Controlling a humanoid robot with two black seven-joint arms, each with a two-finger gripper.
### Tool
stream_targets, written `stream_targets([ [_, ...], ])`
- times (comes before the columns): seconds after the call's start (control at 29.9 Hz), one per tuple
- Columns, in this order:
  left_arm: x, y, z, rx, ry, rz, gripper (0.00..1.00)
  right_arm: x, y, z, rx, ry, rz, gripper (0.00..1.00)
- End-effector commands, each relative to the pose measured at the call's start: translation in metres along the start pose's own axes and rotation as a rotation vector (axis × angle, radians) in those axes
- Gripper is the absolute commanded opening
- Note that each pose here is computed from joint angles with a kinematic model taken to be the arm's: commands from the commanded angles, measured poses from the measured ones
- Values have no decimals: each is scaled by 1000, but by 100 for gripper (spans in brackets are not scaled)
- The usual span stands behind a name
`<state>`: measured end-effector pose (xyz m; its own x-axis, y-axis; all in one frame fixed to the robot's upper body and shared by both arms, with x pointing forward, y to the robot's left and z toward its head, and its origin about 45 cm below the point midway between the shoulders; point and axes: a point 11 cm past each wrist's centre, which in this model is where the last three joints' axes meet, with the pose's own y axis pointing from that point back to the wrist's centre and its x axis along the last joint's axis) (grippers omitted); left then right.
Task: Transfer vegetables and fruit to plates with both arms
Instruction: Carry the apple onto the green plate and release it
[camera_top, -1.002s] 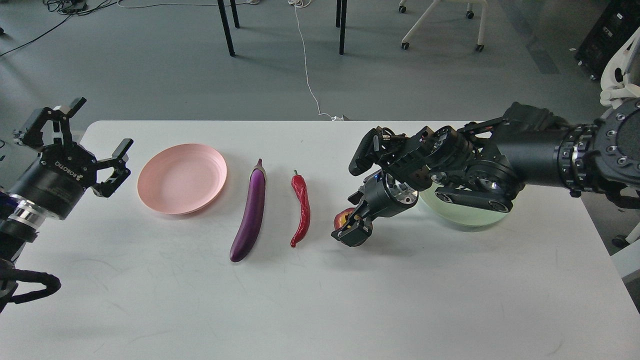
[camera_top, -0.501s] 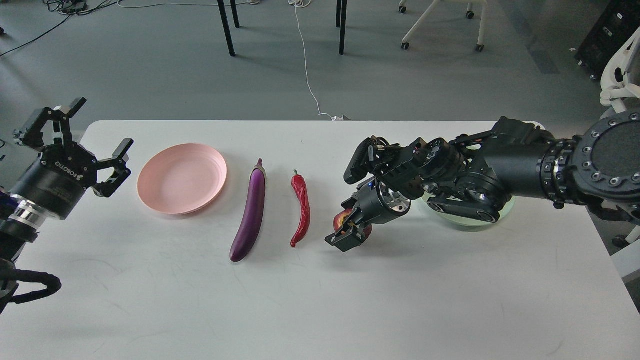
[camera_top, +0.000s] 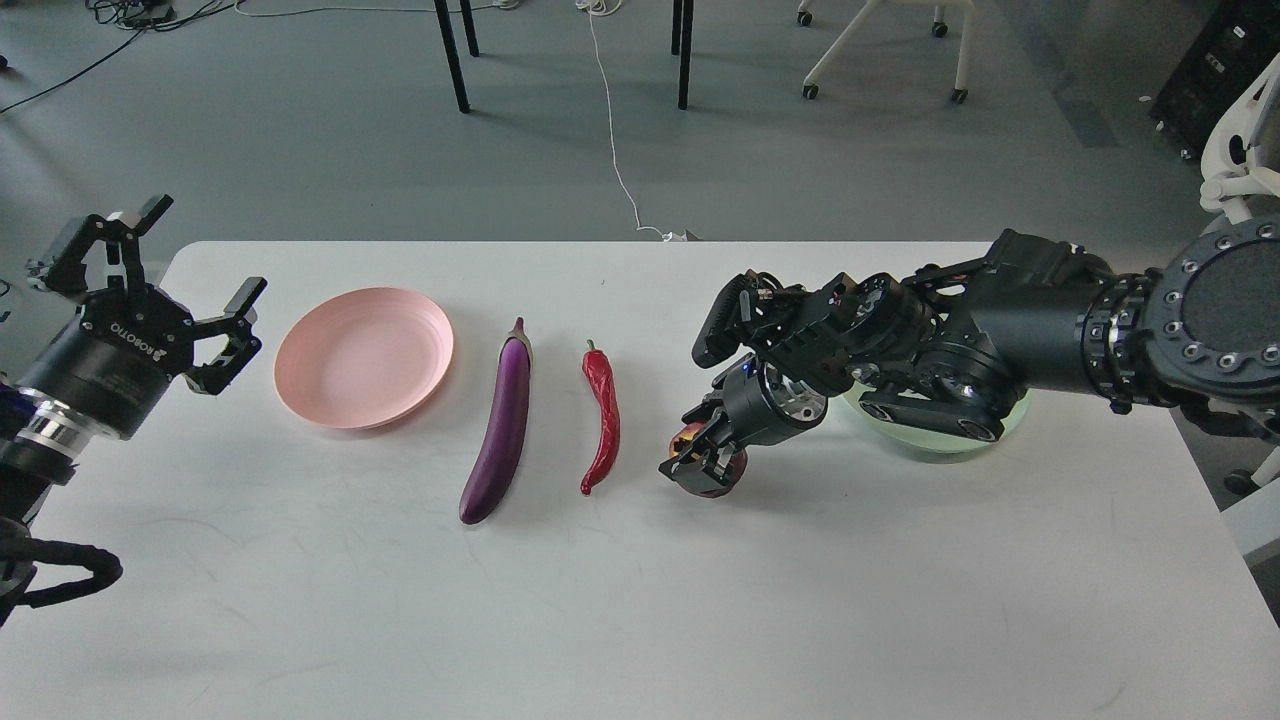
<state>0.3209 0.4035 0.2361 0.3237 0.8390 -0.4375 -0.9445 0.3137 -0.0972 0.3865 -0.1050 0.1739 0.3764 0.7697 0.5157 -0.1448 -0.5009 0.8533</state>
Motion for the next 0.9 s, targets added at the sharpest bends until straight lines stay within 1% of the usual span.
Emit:
stream_targets([
  [0.0, 0, 0, 0, 0, 1, 1, 100, 11, 22, 17, -49, 5, 27, 42],
  [0.13, 0, 0, 0, 1, 1, 0, 100, 20, 59, 41, -121, -4, 61, 42],
  [0.23, 0, 0, 0, 0, 1, -1, 100, 11, 91, 62, -180, -42, 82, 42],
  [0.37, -3, -1, 1, -3, 2, -9, 100, -27, 135, 95, -275, -133, 94, 43],
  [0.47, -3, -1, 1, -3, 2, -9, 100, -67, 156, 110, -328, -197, 73, 43],
  [0.57, -3, -1, 0, -1, 2, -10, 100, -107, 157, 114, -341, -266, 52, 43],
  [0.7, -4, -2, -2, -1, 6, -12, 100, -134, 161, 120, -368, -313, 73, 45],
  [0.73, -6, -2, -2, -3, 7, -17, 100, -137, 160, 121, -373, -313, 84, 47],
  [0.87, -11, -4, 0, -7, 5, -34, 100, -149, 150, 122, -378, -329, 130, 62],
])
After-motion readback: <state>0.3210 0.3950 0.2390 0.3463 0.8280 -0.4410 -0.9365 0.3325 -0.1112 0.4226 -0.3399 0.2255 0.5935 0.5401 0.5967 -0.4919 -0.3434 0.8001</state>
